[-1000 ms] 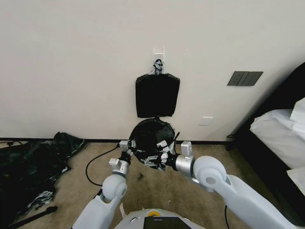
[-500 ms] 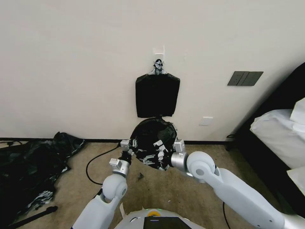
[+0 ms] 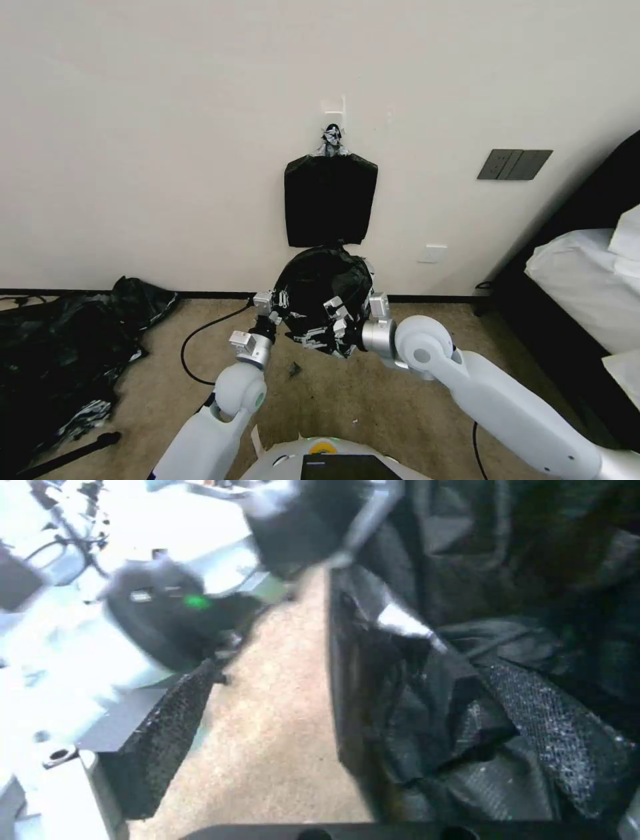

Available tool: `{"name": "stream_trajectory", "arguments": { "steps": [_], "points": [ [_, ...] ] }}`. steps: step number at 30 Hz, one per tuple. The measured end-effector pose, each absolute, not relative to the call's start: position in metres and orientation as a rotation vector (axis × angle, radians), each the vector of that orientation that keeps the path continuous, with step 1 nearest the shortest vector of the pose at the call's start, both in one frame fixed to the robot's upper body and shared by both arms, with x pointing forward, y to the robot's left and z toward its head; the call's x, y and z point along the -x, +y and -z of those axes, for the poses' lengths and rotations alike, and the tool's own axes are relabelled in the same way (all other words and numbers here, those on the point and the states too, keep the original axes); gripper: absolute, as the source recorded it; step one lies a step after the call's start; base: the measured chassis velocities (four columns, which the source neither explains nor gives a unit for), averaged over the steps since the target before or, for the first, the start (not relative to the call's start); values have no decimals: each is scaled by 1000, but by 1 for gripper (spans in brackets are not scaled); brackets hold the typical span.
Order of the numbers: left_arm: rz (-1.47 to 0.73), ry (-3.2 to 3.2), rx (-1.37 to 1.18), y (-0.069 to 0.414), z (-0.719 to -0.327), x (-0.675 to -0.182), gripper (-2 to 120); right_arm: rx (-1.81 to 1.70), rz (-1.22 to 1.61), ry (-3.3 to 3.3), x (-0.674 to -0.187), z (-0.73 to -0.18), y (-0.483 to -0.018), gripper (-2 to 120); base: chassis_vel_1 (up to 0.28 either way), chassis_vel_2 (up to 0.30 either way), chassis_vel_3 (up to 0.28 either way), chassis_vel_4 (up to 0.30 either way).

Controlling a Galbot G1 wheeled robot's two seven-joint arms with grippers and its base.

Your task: Place a trash bag onto the trash bin.

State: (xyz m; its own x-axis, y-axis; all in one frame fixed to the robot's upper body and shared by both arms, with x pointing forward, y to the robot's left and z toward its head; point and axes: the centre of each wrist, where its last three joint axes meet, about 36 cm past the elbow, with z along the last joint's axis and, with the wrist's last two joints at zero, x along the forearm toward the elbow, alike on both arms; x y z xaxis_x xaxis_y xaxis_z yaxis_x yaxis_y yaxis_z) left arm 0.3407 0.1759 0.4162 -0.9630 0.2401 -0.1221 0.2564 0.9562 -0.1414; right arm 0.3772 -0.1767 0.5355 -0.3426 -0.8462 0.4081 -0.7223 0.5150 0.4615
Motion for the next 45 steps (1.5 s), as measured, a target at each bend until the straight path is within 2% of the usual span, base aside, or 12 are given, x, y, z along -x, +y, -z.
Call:
{"name": "stream_trajectory", "arguments": {
  "steps": [15, 23, 29, 42, 45],
  "points": [
    [295, 3031, -370, 173, -416, -341, 2, -1340, 159, -2112, -346, -530, -169, 98, 0, 0, 0, 0],
    [344, 3058, -335, 171, -416, -343, 2, -1364, 10, -2122, -326, -523, -164, 99, 0, 0, 0, 0],
    [399, 3067, -329, 168, -421, -342, 2, -1320, -41, -2136, -329, -506, -159, 99, 0, 0, 0, 0],
    [796, 3144, -189, 174, -442, -342, 2, -1150, -180, -2271, -327, -504, -175, 99, 0, 0, 0, 0],
    [958, 3157, -137, 178, -449, -343, 2, -1086, -207, -2306, -329, -506, -185, 99, 0, 0, 0, 0]
  ]
}}
